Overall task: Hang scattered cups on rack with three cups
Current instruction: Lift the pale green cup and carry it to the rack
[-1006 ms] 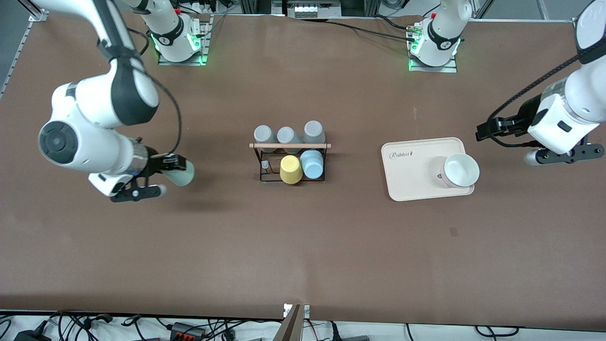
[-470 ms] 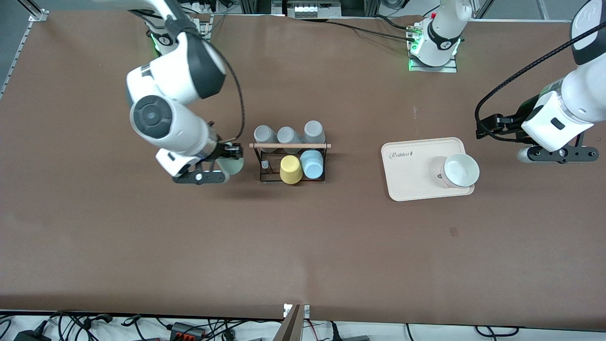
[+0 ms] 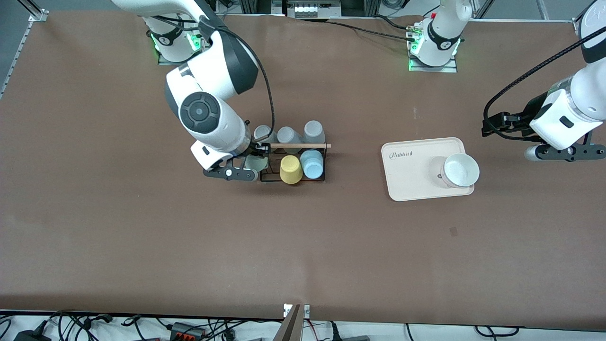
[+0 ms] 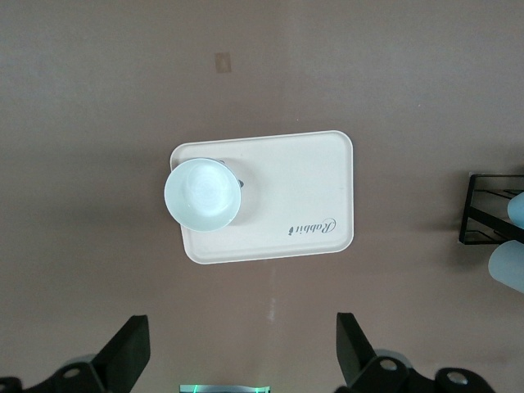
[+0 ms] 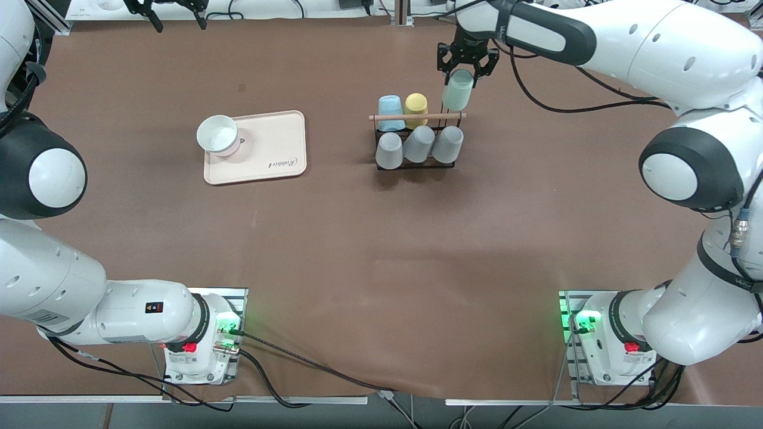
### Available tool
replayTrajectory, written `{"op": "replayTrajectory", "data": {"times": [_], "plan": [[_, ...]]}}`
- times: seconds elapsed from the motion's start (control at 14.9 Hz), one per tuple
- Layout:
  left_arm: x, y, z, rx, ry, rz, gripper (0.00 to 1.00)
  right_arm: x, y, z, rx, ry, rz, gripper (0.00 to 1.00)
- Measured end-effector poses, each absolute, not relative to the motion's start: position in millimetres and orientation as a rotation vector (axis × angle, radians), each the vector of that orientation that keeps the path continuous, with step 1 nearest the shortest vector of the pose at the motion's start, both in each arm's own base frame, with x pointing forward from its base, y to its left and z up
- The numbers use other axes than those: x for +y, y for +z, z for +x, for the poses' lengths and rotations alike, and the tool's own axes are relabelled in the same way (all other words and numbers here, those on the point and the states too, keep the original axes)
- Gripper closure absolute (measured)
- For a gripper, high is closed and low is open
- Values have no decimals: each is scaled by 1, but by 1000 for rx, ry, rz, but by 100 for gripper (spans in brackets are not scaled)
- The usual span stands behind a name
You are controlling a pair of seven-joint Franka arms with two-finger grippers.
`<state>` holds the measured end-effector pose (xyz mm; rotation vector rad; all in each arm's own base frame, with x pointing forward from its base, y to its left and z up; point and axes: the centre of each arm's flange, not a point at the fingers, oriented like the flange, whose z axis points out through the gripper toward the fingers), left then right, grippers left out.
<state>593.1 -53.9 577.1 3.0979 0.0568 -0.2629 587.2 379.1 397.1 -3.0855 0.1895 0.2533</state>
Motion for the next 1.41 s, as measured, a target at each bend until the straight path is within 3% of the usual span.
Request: {"op": "replayTrajectory", "data": {"times": [1.41], "plan": [[-53, 577, 593, 48, -263, 3097, 0, 414, 318, 592, 255, 186, -3089, 33]]}}
